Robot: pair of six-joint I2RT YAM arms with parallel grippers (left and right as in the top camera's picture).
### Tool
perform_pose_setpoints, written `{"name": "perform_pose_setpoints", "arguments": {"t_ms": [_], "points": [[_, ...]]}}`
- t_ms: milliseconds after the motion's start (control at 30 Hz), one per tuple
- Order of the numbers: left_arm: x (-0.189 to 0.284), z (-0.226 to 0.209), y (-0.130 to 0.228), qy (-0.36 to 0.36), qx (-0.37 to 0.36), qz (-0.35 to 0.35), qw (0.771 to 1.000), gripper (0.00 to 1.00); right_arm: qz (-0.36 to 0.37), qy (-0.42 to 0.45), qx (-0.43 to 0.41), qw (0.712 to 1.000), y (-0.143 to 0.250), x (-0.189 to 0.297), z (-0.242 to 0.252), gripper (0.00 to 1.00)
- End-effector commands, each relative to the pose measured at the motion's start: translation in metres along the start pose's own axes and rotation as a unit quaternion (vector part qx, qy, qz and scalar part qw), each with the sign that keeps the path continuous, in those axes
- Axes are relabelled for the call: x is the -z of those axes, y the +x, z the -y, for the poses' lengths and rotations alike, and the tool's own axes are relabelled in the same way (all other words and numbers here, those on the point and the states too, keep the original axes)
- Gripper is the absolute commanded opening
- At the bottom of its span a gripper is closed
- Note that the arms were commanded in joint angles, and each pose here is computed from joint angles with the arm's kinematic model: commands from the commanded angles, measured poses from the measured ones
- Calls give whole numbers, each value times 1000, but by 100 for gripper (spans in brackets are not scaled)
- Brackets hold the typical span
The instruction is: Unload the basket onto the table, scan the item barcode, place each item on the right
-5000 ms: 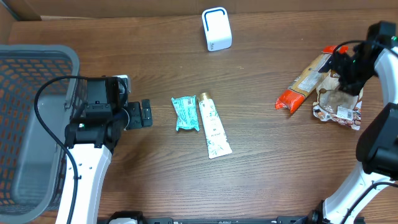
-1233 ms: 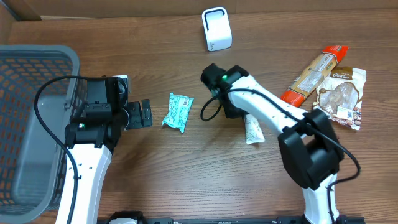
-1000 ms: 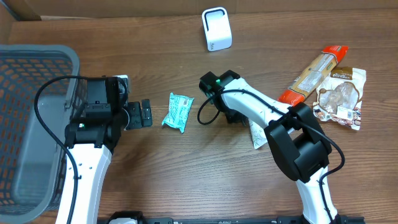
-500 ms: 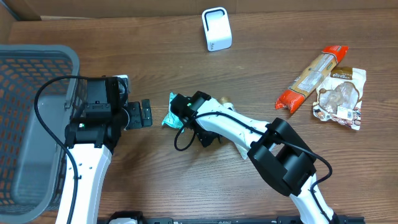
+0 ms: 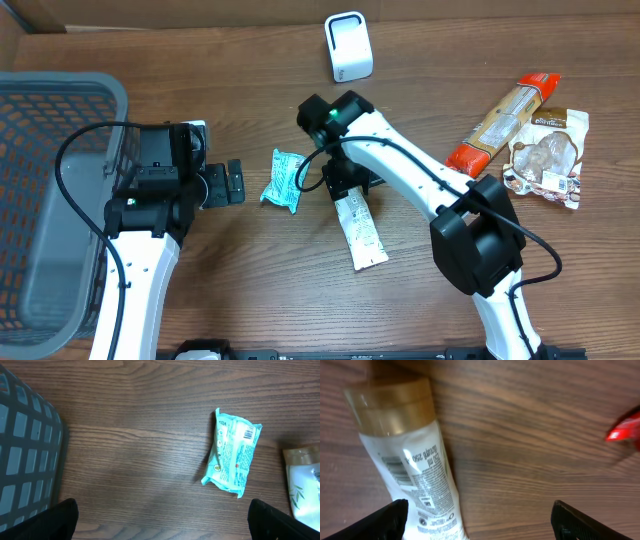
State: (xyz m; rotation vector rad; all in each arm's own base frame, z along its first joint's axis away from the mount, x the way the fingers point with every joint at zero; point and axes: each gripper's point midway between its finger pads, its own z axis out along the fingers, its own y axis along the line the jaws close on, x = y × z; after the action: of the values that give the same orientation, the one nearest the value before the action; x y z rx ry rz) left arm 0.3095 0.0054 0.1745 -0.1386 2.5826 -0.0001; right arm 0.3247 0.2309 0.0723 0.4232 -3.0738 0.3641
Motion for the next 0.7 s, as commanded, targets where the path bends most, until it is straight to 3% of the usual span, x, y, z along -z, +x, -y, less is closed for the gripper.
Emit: {"name": "perform_pose_setpoints", "arguments": {"t_ms": [0, 167, 233, 300, 333, 433, 667], "points": [[-2, -2, 1, -4, -6, -3, 1000, 100, -20, -50, 21, 998, 11, 4, -17, 87], [-2, -2, 1, -4, -6, -3, 1000, 100, -26, -98, 28, 994, 12, 6, -33, 77], [-2, -2, 1, -4, -6, -3, 1000, 100, -27, -123, 42, 991, 11, 8, -40, 69], [-2, -2, 1, -4, -6, -3, 1000, 99, -26, -135, 50, 989, 10, 8, -42, 47], [-2, -2, 1, -4, -6, -3, 1000, 100, -26, -135, 52, 989, 10, 8, -42, 28], [-2, -2, 1, -4, -6, -3, 1000, 100, -25, -131, 65, 989, 10, 8, -40, 4], [-2, -2, 1, -4, -6, -3, 1000, 99, -8, -130, 40, 991, 5, 22, -19, 4]]}}
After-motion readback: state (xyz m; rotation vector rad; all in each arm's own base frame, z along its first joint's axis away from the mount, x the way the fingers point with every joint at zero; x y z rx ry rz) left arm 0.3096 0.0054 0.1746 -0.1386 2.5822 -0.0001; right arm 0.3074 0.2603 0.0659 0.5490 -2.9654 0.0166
